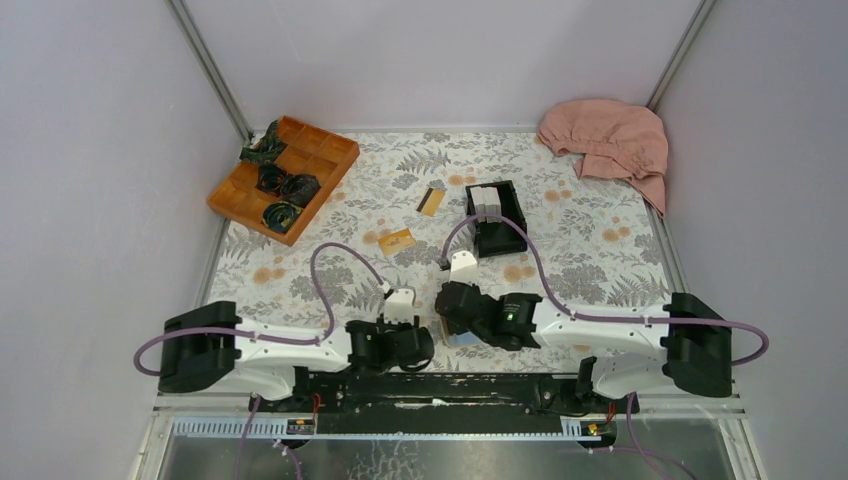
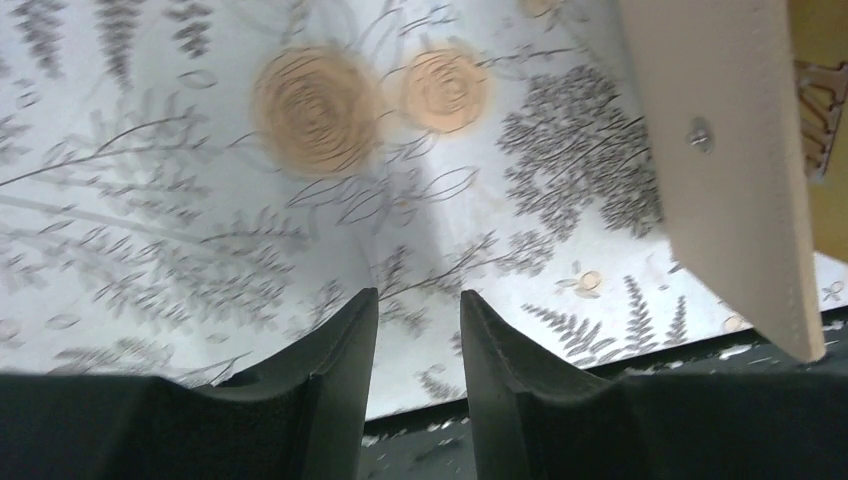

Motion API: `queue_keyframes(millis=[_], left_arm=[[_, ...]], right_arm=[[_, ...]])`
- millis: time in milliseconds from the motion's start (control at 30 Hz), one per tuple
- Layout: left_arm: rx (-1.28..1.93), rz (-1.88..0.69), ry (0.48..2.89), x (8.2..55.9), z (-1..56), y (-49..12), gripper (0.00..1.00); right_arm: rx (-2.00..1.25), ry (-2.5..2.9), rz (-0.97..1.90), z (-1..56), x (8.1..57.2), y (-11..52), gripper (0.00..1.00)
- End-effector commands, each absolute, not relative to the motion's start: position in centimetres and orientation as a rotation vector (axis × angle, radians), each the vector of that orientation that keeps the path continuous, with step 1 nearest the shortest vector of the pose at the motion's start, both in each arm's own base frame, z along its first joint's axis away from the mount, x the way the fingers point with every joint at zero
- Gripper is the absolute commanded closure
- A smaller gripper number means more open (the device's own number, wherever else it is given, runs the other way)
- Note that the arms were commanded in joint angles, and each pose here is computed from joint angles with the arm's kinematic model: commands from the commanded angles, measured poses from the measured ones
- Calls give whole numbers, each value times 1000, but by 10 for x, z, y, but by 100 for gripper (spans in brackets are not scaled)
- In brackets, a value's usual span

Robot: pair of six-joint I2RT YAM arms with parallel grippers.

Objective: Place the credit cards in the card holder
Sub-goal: Open the card holder at the center of the board.

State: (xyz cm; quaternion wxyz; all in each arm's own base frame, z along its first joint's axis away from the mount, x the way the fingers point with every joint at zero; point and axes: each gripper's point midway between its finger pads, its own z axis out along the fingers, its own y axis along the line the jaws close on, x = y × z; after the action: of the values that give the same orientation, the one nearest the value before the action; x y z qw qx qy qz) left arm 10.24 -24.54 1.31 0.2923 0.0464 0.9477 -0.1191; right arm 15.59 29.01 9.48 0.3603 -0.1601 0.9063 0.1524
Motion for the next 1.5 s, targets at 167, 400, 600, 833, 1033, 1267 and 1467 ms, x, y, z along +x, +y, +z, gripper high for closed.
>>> queue_keyframes(millis=[167, 400, 600, 833, 1033, 1267, 1467], left_arm=[[42, -242, 2487, 99, 47, -204, 56], [14, -360, 2423, 96, 77, -218, 56], [14, -446, 2297, 97, 108, -237, 56], [-54, -443, 2199, 109, 122, -243, 54], [-97, -426, 2173, 114, 122, -242, 53], [-158, -413, 2149, 118, 117, -238, 53], [-213, -411, 2146, 119, 108, -233, 56]], right_arm=[[-405, 2289, 362, 97, 157, 312, 100], [-428, 2304, 343, 82, 154, 323, 100], [-436, 2311, 332, 71, 150, 327, 100], [-449, 2322, 334, 63, 147, 329, 100], [-474, 2337, 334, 50, 142, 334, 100], [-477, 2350, 348, 39, 134, 335, 100], [-464, 2355, 353, 32, 131, 331, 100]])
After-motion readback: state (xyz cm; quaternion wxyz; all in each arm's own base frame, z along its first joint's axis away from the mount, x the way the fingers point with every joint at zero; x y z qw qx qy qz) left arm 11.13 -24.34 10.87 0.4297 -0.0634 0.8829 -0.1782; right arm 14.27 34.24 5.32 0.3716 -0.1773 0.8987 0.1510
